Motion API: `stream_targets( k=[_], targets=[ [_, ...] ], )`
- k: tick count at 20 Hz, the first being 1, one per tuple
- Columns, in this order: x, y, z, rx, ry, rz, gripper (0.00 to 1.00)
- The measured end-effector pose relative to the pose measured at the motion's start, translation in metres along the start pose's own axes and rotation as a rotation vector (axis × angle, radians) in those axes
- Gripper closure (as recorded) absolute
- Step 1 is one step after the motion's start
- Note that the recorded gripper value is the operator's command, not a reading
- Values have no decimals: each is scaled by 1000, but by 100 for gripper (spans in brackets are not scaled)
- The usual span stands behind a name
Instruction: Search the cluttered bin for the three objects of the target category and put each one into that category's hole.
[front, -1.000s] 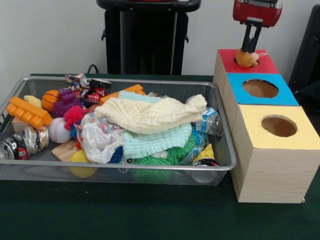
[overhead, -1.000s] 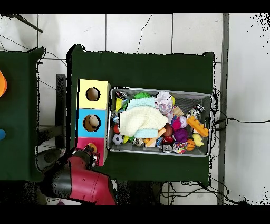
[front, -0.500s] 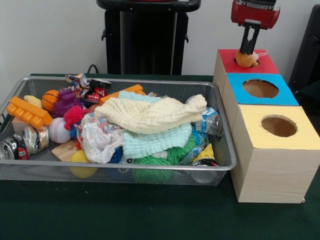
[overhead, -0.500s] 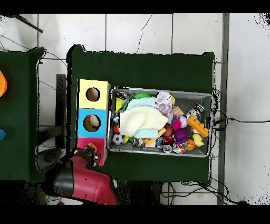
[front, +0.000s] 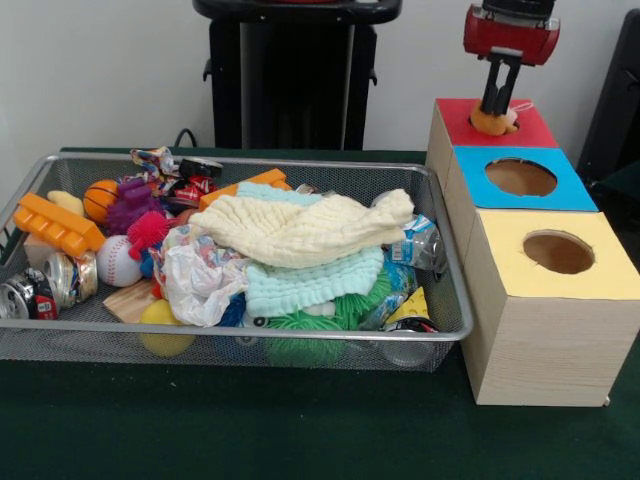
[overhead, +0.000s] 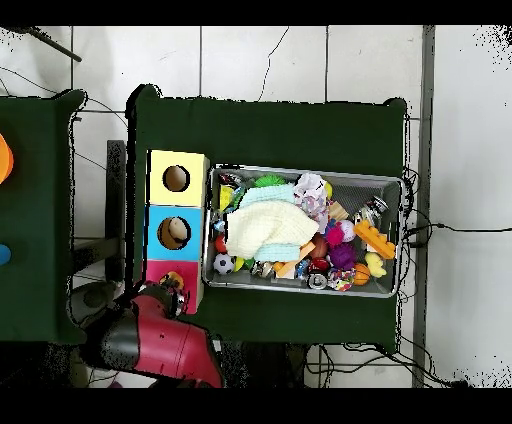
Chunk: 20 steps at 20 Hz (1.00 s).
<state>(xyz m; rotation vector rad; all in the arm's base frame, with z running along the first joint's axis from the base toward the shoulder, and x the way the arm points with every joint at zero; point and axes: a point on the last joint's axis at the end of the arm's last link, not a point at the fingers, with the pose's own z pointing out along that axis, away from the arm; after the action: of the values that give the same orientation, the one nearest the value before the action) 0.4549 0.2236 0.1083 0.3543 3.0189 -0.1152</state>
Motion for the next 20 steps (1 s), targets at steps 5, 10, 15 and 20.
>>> stream_targets(
  k=[5, 10, 15, 20],
  targets=[
    [1, 0, 6, 4, -5, -3, 100],
    [-2, -2, 9, 4, -11, 3, 100],
    [-3, -3, 16, 1, 1, 7, 100],
    [7, -1, 30, 6, 24, -14, 100]
  ],
)
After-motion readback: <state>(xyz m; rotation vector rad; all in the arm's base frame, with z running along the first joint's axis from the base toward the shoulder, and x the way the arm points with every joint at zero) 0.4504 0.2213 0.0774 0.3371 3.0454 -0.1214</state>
